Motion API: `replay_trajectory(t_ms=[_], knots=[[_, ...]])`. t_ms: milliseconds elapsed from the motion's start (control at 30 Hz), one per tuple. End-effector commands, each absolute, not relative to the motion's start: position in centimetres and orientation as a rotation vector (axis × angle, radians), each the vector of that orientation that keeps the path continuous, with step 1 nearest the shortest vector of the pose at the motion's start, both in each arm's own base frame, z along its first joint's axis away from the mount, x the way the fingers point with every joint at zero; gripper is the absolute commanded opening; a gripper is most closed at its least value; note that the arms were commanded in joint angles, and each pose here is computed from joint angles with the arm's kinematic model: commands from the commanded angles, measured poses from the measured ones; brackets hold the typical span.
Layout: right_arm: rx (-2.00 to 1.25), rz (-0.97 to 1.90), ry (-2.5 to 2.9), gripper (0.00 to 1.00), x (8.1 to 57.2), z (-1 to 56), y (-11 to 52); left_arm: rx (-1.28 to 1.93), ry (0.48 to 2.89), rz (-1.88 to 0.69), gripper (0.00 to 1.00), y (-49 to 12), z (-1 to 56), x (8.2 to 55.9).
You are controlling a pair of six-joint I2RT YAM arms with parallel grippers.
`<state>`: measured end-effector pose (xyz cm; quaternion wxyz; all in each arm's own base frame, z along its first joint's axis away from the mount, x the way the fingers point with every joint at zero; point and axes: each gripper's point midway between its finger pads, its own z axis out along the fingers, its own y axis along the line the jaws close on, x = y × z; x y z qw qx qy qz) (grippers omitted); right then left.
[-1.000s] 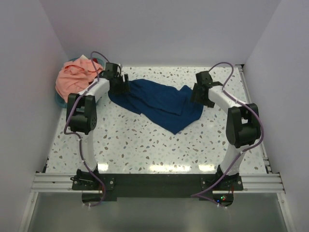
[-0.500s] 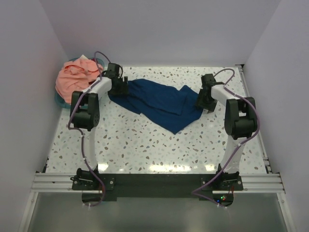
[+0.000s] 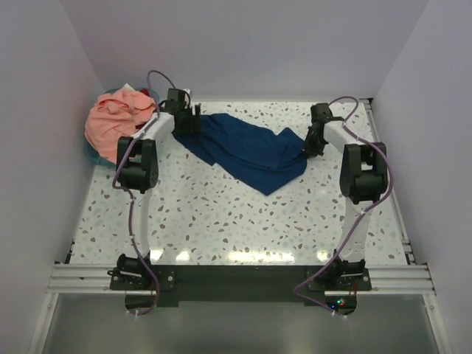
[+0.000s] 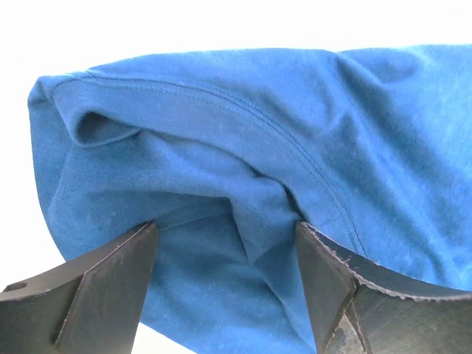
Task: Fold and stack the t-shirts
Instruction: Flatten the tshirt out
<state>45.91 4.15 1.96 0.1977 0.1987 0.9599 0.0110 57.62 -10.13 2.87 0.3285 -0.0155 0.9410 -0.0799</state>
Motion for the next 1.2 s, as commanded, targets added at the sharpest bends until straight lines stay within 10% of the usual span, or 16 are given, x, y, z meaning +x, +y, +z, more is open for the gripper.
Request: replay_trajectory(t_ms=[0, 300, 500, 833, 1167], knots=[[0.635, 0.027, 2.626, 0.0, 48.6, 2.5, 2.4, 0.002, 2.449, -0.252, 0.81, -11.2, 1.5, 59.2], [0.605, 0.028, 2.565, 0.03, 54.0, 4.9, 1.1, 0.041, 2.281, -0.305, 0.82, -13.4, 7.6, 61.4], [0.56, 0.075, 2.552, 0.69, 53.9, 6.3, 1.7, 0.235, 2.343, -0.249, 0.83, -16.0, 6.8, 55.3], [0.483, 0.095, 2.637, 0.72, 46.6, 7.5, 3.2, 0.501, 2.305, -0.288, 0.8, -21.2, 7.4, 47.2], [0.464, 0.142, 2.657, 0.73, 44.7, 7.0, 4.5, 0.54, 2.328, -0.191, 0.64, -22.0, 5.2, 48.7]])
